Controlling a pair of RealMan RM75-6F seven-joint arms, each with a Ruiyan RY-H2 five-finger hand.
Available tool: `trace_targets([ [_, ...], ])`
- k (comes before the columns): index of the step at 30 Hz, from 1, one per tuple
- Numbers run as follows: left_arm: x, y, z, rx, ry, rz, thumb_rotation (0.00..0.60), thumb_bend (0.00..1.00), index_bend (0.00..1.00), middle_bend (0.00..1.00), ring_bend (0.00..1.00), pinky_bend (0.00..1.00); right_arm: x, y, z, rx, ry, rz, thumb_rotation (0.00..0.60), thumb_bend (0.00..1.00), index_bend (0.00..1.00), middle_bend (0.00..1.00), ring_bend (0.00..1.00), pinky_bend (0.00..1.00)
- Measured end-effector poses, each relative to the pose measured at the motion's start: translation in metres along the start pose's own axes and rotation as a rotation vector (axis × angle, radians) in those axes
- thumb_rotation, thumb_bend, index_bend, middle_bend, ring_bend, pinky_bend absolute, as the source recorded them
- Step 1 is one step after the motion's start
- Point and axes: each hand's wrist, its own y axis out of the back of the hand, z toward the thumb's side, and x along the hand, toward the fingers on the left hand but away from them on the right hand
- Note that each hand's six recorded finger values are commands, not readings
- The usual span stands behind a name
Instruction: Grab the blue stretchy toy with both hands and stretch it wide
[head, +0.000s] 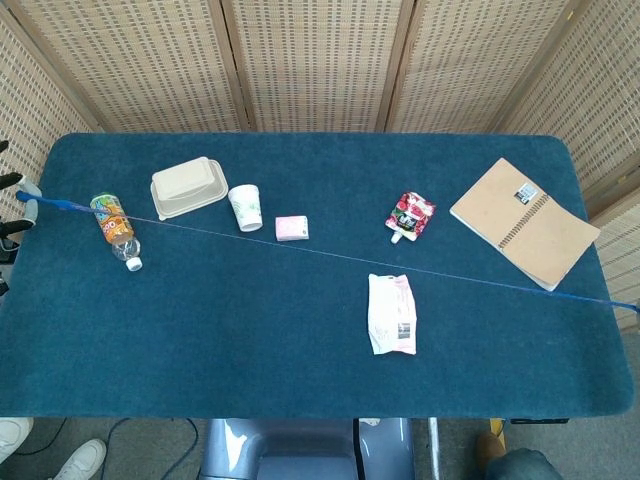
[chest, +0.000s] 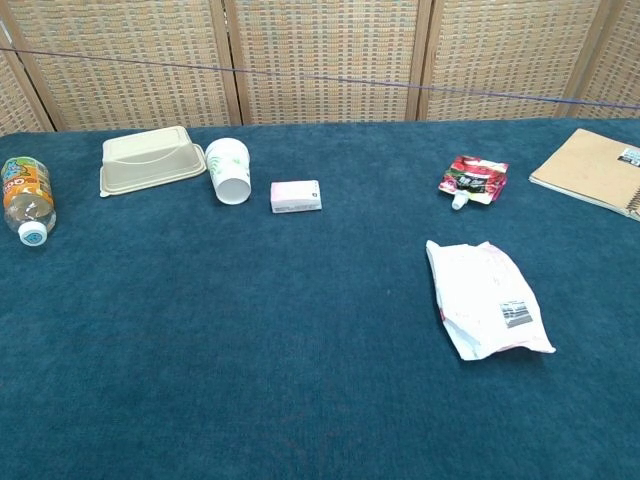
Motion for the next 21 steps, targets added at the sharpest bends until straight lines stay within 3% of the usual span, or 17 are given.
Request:
trace_targets([
  [7,-0.001,0.016,-0.018,0.009,0.036,0.019,0.600,0.53,0.81,0.00,0.00,0.00,0.021,-0.001,-0.055,0.041,-0.131,0.025,0.600,0.73,0.84,0.17,0.00,0.00],
  [13,-0.001,0.018,-0.025,-0.006,0.051,0.022,0.600,0.53,0.81,0.00,0.00,0.00,0.039,-0.006,-0.080,-0.003,-0.205,0.041,0.600,0.72,0.84,0.17,0.00,0.00],
  [15,-0.002,0.017,-0.021,-0.018,0.035,0.023,0.600,0.53,0.81,0.00,0.00,0.00,0.039,-0.006,-0.079,-0.026,-0.198,0.035,0.600,0.72,0.83,0.17,0.00,0.00],
  [21,-0.010,0.010,0.013,-0.055,-0.070,0.010,0.600,0.53,0.81,0.00,0.00,0.00,0.021,0.003,-0.046,-0.100,-0.077,-0.027,0.600,0.72,0.83,0.17,0.00,0.00],
])
